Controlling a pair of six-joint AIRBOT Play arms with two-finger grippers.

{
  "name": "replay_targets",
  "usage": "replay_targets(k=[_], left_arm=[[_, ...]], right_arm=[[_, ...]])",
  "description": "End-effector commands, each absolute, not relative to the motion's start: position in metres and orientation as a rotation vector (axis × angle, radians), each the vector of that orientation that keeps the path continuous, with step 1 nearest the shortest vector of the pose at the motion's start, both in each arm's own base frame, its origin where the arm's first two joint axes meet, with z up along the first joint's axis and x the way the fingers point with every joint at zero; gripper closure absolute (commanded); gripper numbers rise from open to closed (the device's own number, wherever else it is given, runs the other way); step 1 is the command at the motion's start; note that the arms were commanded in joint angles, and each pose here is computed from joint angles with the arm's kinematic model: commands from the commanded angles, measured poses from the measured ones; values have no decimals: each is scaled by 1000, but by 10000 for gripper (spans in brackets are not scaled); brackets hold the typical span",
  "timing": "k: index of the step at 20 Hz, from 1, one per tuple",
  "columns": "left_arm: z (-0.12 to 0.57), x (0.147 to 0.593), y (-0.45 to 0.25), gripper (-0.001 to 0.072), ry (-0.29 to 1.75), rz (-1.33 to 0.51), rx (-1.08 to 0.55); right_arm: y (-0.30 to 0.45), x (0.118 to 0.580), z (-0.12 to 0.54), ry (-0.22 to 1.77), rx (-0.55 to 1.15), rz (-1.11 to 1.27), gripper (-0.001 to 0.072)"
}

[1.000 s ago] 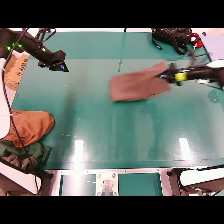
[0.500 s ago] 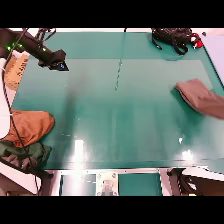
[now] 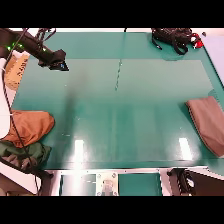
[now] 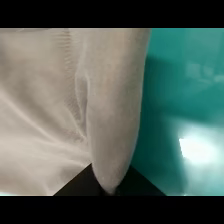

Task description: Fold the shirts.

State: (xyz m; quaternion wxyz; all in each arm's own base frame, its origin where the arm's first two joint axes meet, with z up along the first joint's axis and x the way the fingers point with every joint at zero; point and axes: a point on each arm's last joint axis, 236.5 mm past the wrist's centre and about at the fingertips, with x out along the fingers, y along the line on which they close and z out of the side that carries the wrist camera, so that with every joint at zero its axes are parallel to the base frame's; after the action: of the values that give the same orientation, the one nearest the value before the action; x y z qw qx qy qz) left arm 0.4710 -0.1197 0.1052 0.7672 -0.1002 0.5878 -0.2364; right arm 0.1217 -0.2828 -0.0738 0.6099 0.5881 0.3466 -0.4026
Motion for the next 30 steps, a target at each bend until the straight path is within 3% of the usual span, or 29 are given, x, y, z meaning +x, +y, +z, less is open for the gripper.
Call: replay_targets(k=[1,5,7,8,11,12,14,16,19,22,25,30], left_arm=[[106,471,-120,680,1274,-515,-219],[106,471,-120,680,1275,-515,-219],[106,470,-120,681,1278,-516,-218],[105,469,-120,680,1283,-517,-217],[105,465,-120,680,1296,-525,-210],[105,466,-120,681,1294,-526,-209],[106,469,-120,682,1279,-525,-207],[113,470,-120,682,1261,-536,-190],[130,457,-120,683,1246,-542,-173],[134,427,-116,682,1271,-520,-179],[122,385,-115,682,1320,-492,-217],[85,316,-113,682,1363,-430,-294]], right_arm=[[-281,99,-81,754,1379,-1010,699],[-255,99,-99,797,1455,-994,693],[-242,90,-96,880,1496,-999,328],[-242,77,-86,948,1495,-1026,314],[-252,26,-33,1138,1465,-1219,317],[-263,27,-10,1120,1439,-1239,379],[-285,73,25,1011,1351,-1155,496],[-286,163,53,919,1207,-915,690],[-232,284,86,920,919,-565,697],[-134,352,87,1016,669,-292,697],[-52,373,62,1098,474,-120,698],[12,375,37,1166,411,16,698]])
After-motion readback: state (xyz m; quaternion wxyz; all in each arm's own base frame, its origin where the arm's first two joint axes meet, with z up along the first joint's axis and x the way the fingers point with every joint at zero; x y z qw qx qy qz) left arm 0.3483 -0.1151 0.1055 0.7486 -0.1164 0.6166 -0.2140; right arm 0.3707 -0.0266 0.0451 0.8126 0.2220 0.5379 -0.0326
